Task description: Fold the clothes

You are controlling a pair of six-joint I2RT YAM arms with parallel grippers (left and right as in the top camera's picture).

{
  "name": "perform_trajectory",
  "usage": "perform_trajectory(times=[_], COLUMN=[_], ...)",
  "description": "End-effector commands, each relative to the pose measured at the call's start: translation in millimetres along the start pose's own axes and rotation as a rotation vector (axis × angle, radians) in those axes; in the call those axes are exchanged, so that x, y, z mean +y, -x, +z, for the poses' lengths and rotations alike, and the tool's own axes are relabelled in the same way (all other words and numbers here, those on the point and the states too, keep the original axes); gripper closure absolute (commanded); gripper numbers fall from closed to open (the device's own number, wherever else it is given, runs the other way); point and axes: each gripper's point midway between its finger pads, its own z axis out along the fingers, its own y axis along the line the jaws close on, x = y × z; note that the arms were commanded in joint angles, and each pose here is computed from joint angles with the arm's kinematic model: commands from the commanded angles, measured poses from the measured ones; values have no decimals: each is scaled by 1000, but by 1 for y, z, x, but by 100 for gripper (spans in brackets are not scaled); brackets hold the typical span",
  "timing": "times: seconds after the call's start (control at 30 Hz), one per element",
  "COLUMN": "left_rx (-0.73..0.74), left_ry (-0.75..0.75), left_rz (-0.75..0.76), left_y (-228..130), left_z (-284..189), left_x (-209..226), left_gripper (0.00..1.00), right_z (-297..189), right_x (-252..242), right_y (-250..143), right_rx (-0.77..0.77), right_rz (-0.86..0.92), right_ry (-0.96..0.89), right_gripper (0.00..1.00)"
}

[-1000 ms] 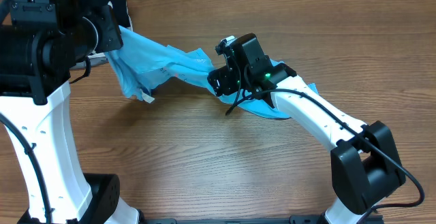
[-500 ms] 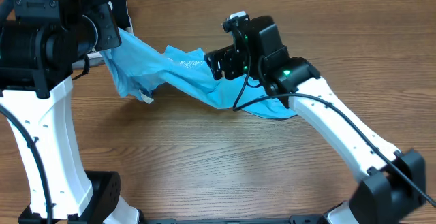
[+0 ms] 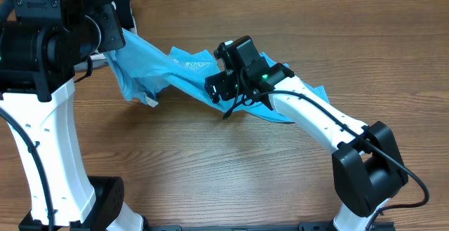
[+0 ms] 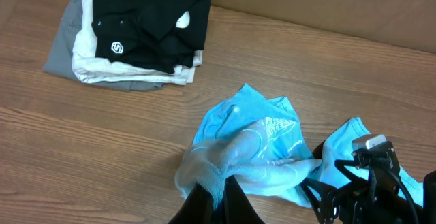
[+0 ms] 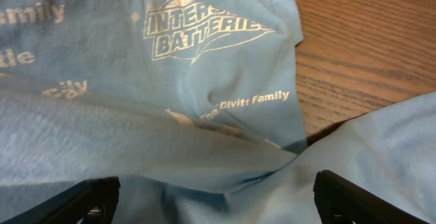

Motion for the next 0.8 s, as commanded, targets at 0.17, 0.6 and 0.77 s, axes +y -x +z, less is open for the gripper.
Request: perform_trajectory(times=[0.17,0.6,0.77], left_rx=[-12,5,-11], left_ry=[-12,-119,-124], left_rz=[-10,14,13], left_y=[3,-2,-2], left_z=[-2,-9,-16], left_x=[-2,-19,-18], left_gripper=[94,95,95], right_z=[2,46,41], right_x=[11,-27,-50], right_y=[-1,-1,9], right_rx=[-2,-34,-75], right_rz=[-33,-20,0], right_ry=[8,-165,-253], right_gripper=[3,2,4])
